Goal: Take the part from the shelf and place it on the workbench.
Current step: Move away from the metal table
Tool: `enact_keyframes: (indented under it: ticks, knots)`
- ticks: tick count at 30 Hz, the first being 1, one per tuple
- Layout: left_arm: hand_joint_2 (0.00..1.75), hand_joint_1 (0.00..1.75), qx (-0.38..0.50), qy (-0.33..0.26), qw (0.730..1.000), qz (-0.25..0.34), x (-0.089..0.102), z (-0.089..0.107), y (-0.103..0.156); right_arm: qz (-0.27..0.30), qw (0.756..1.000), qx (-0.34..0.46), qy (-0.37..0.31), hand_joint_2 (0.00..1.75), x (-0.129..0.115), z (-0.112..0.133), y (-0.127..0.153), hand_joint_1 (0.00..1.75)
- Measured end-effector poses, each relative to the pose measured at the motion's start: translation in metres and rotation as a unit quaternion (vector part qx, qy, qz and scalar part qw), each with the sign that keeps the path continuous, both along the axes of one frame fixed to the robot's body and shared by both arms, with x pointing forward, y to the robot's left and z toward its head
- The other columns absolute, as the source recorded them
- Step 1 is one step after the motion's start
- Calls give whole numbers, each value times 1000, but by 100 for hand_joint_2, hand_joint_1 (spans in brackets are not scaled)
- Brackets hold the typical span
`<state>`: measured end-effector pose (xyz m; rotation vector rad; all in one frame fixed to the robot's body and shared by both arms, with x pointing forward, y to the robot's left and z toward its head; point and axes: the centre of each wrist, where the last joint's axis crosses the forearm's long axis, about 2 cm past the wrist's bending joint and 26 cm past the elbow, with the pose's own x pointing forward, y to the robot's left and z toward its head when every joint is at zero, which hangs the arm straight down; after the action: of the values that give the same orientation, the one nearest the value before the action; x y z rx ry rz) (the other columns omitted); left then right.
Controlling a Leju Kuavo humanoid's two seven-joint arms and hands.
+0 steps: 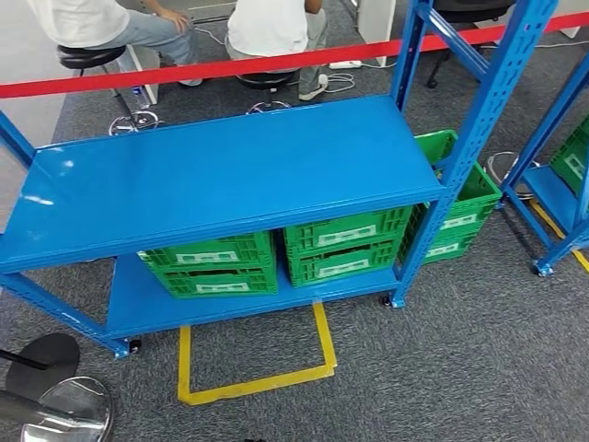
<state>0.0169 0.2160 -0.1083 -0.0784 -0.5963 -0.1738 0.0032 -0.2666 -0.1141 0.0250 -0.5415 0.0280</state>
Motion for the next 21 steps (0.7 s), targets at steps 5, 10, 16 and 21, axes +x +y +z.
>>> enact_keyframes:
  ticks: [5, 10, 16, 21]
  knots:
    - [0, 0, 6, -1, 1000, -1, 0, 0, 0, 3, 1000, -1, 3, 0, 1, 0, 1, 0]
    - [0, 0, 6, 0, 1000, -2, -1, 0, -2, 5, 1000, -1, 1, 0, 5, 0, 1, 0]
    - [0, 0, 4, -1, 1000, -2, 0, 1, -4, 3, 1000, 0, 5, 0, 1, 0, 0, 0]
    - [0, 0, 4, -1, 1000, -1, 0, 0, -2, 3, 1000, 4, -1, 0, 4, 0, 1, 0]
